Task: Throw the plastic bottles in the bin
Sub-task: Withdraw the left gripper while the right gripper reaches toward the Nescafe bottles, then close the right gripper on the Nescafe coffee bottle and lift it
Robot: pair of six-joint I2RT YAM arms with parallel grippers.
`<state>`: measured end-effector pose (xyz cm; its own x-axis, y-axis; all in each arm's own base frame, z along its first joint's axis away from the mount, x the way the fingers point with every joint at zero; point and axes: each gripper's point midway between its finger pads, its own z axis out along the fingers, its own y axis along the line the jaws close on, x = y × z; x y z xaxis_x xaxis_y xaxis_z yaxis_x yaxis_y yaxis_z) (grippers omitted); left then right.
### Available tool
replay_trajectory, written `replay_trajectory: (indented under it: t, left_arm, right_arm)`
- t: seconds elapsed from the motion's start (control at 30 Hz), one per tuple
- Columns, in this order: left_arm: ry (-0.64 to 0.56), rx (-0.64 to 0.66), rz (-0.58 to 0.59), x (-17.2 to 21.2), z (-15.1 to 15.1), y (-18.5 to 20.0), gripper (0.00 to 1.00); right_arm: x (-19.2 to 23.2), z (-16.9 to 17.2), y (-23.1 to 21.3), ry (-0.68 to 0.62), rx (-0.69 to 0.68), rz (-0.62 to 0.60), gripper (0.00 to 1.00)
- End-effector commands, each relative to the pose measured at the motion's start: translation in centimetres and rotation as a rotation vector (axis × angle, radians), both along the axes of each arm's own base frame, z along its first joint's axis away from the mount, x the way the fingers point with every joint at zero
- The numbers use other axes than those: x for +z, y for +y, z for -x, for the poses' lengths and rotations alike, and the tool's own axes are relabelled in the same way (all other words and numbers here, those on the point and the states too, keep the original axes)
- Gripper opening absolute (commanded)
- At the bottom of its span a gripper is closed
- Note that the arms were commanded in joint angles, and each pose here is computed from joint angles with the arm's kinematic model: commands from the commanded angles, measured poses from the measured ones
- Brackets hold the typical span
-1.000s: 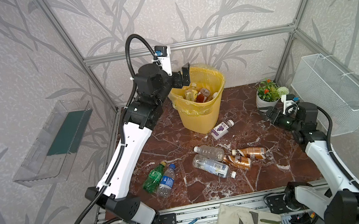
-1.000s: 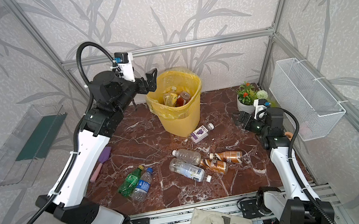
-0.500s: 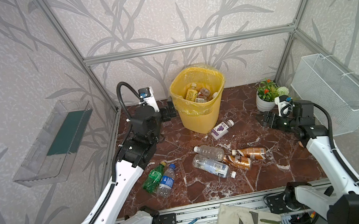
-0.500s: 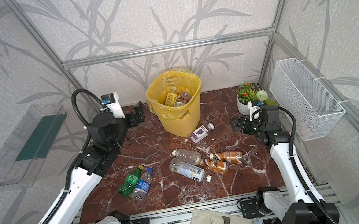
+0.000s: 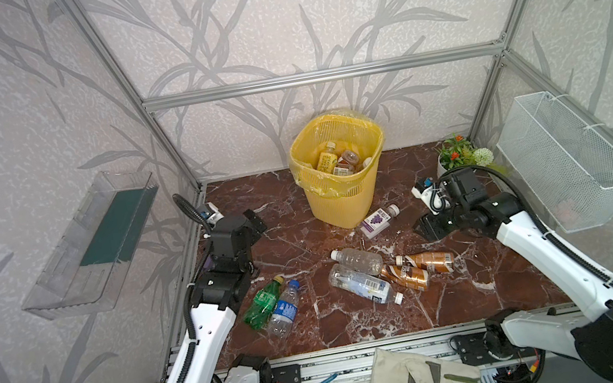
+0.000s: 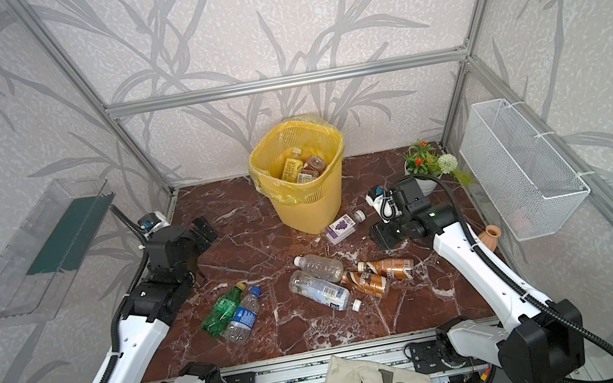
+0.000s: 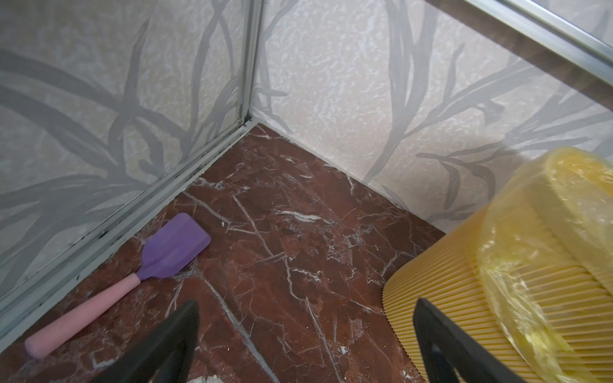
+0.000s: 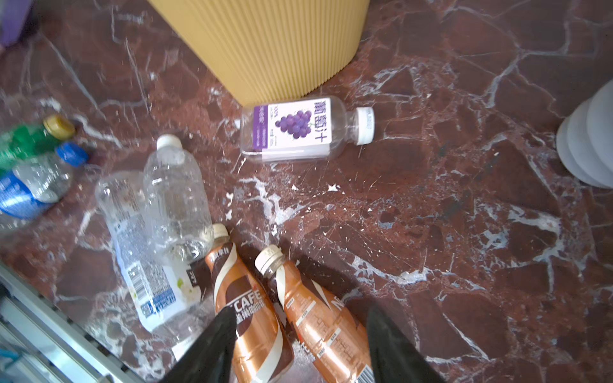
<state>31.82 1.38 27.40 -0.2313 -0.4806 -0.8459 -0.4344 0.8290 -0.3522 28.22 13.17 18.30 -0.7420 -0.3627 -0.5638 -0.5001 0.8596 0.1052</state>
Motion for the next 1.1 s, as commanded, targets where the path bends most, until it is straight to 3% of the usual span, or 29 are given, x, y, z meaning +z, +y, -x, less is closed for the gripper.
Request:
replay_trajectory:
  t: [0.0, 0.17, 0.43, 1.07]
  left_arm:
    - [0.073, 0.071, 0.079, -2.6, 1.3, 1.3, 0.99]
    - [0.154, 0.112, 0.132, -5.8, 2.0, 2.2, 0.99]
    - [0.19, 0.128, 0.127, -6.9, 2.6, 3.4, 0.99]
    - [0.199, 0.109, 0.16, -7.2, 2.2, 3.3, 0.99]
  right_arm:
    - [-1.3, 1.8, 0.1, 0.056, 0.112, 0.153, 0.56]
    - [-3.2, 3.4, 1.9, 0.146, 0.211, 0.223, 0.5]
    - [-6.5, 6.5, 3.6, 0.291, 0.34, 0.299, 0.55]
    - [-11.4, 6.6, 5.1, 0.426, 0.437, 0.405, 0.58]
